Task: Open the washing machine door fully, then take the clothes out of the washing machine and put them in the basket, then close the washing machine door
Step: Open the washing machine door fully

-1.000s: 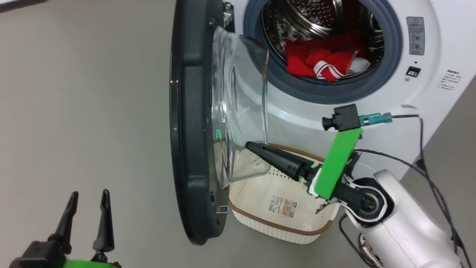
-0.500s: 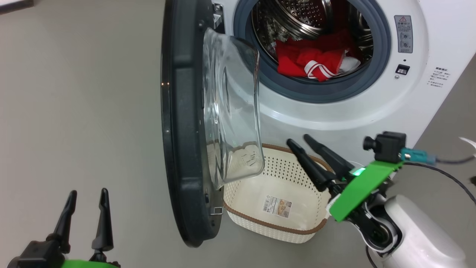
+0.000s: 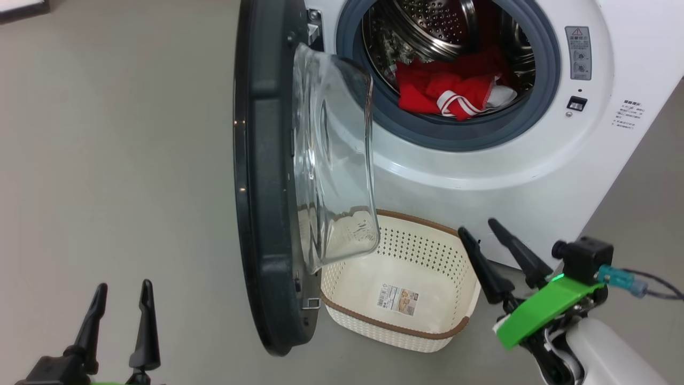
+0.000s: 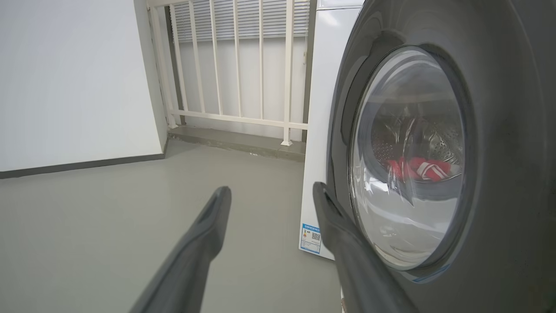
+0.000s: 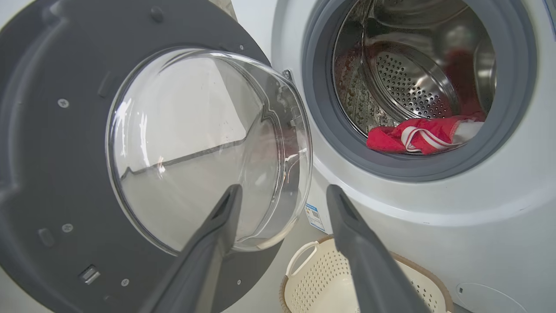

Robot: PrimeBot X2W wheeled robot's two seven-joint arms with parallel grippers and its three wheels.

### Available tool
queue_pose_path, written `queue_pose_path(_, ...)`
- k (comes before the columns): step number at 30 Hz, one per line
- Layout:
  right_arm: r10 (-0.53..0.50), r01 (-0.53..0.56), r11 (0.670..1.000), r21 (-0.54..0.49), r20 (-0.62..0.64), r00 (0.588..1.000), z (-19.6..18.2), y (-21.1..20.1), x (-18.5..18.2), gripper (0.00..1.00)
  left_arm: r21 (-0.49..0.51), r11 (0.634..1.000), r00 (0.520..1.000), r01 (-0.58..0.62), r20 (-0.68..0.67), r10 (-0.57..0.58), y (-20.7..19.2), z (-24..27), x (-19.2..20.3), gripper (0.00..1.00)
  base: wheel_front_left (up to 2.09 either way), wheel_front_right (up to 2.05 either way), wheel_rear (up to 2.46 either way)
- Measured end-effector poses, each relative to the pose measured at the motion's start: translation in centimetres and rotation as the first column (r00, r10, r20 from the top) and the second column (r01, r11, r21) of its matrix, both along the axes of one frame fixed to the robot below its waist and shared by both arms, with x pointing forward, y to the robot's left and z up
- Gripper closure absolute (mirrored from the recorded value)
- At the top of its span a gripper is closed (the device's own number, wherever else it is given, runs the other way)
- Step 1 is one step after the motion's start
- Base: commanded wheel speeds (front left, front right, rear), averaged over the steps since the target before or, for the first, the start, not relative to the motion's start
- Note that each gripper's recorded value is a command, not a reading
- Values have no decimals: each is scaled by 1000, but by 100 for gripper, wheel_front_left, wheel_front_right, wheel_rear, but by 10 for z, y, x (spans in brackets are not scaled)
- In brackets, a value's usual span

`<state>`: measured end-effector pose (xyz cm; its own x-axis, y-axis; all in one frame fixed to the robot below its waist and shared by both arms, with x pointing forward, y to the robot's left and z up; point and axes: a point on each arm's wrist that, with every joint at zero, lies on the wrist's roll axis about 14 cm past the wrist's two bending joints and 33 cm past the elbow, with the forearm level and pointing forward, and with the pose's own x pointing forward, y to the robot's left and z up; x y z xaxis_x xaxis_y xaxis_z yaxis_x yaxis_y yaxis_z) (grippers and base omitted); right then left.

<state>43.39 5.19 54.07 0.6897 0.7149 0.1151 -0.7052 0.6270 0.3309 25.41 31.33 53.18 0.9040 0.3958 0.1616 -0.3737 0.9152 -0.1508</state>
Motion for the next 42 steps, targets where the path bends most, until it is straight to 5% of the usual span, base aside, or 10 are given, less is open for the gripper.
queue_pose_path(18, -117, 123, 987, -99, 58, 991, -23, -27, -12, 0, 2, 1000, 1000, -2, 19, 2, 1, 5, -1, 0, 0, 0, 0)
queue_pose_path(42, -157, 165, 982, -96, 89, 984, -15, -33, -8, 0, 7, 1000, 1000, -4, 29, 4, 1, 8, -1, 0, 0, 0, 0)
